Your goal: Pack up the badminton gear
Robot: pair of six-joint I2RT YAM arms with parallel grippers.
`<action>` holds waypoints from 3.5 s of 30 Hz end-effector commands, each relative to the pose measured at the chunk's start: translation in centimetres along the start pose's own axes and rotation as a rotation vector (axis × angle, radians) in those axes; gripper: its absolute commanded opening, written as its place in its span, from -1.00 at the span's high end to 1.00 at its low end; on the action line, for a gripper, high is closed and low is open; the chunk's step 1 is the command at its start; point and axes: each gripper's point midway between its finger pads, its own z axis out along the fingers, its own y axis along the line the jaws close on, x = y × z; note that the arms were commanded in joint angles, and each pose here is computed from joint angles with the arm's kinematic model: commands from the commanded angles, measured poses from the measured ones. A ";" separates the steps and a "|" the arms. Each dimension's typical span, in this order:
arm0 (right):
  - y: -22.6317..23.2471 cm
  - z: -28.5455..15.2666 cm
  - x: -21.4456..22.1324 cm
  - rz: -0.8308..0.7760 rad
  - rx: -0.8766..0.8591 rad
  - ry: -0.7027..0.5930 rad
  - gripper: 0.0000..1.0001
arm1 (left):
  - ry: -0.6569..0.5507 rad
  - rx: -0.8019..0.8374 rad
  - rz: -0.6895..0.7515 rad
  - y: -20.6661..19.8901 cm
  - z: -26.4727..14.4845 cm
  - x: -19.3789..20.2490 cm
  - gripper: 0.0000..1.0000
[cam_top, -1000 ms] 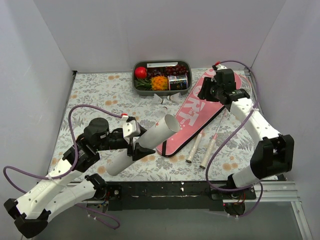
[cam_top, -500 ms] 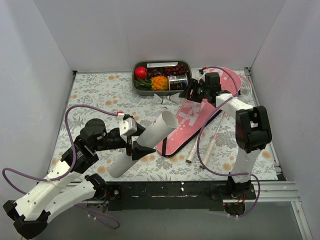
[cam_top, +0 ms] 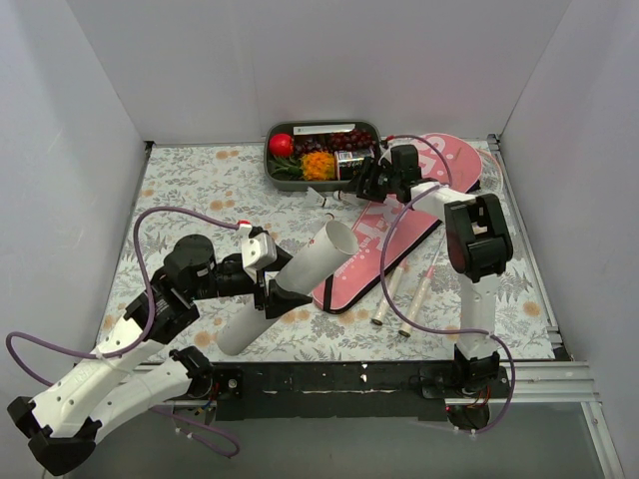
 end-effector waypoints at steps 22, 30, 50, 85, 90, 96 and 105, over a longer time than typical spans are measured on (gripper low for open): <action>7.5 -3.1 -1.8 -0.132 -0.197 -0.033 0.97 | -0.014 0.024 0.041 -0.5 -0.2 -1.0 0.93; 11.4 -16.9 1.7 -0.315 -0.044 -0.076 0.97 | 0.001 0.087 0.052 -1.3 0.1 -0.3 0.90; 22.3 -36.2 9.1 -0.550 -0.420 -0.100 0.97 | 0.225 0.193 -0.018 -1.0 1.7 4.2 0.99; 25.3 -37.6 13.0 -0.558 -0.684 0.030 0.97 | 0.237 0.161 -0.024 -0.6 1.6 4.7 1.00; 26.1 -36.2 13.9 -0.561 -0.696 0.064 0.97 | 0.235 0.157 -0.017 -0.5 1.6 4.6 1.00; 26.6 -34.3 15.4 -0.566 -0.689 0.120 0.97 | 0.229 0.157 -0.006 -0.6 1.4 4.4 1.00; 27.9 -33.0 18.3 -0.586 -0.763 0.243 0.97 | 0.193 0.198 0.012 -1.4 1.3 3.2 1.00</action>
